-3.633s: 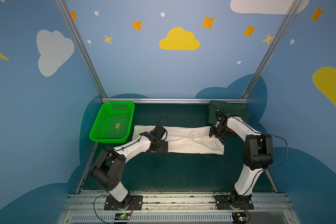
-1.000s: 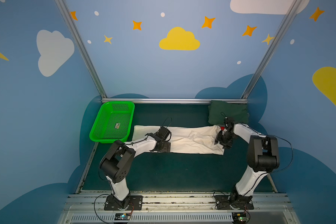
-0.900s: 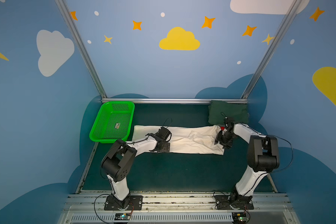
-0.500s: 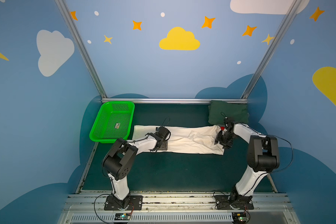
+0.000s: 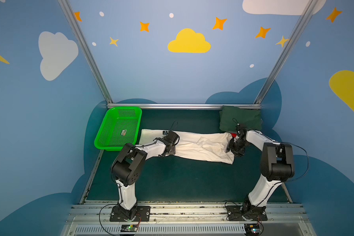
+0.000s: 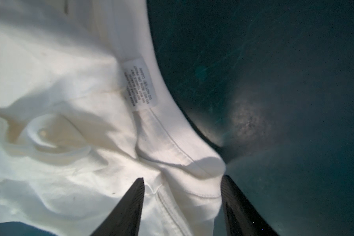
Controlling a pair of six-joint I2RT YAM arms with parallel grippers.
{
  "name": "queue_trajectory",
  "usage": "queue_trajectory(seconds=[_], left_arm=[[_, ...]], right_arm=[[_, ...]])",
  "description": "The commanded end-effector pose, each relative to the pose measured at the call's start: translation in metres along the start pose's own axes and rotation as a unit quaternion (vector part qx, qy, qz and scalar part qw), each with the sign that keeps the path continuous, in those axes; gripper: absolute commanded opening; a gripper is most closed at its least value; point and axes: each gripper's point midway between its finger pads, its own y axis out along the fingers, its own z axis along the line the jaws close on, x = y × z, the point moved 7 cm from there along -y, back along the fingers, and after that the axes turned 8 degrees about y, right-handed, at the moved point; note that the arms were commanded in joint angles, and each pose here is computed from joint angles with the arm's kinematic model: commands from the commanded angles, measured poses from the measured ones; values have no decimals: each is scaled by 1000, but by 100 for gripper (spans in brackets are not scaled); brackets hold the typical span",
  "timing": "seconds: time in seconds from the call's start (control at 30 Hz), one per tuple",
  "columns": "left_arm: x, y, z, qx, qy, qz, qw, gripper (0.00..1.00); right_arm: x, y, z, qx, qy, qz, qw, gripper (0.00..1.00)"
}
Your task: Fold and stack the t-shirts
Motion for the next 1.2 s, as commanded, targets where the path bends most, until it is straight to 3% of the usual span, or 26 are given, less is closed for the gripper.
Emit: queue_trajectory(seconds=[0.0, 0.2, 0.23, 0.43, 0.6, 0.8, 1.17], left_arm=[[-6, -8, 7, -2, -1, 9, 1000, 94], [-6, -25, 11, -25, -20, -7, 999, 93], [-5, -27, 10, -35, -22, -9, 999, 90], [-4, -21, 11, -75, -70, 1, 995, 85], [-7, -6, 15, -70, -81, 16, 994, 84], [-3, 6, 20, -59, -92, 29, 994, 84], [12, 14, 23, -33, -78, 26, 996, 84]], right_arm=[[-4, -14, -5, -16, -5, -12, 1000, 57], [-18, -58, 17, -20, -57, -73, 995, 61], [-22, -63, 23, -15, -67, -79, 995, 62], [-50, -68, 64, 4, -142, -99, 985, 62], [-74, -48, 102, 42, -182, -78, 979, 62], [-93, -9, 129, 12, -213, -44, 976, 58], [-100, 41, 121, -43, -205, 4, 978, 52]])
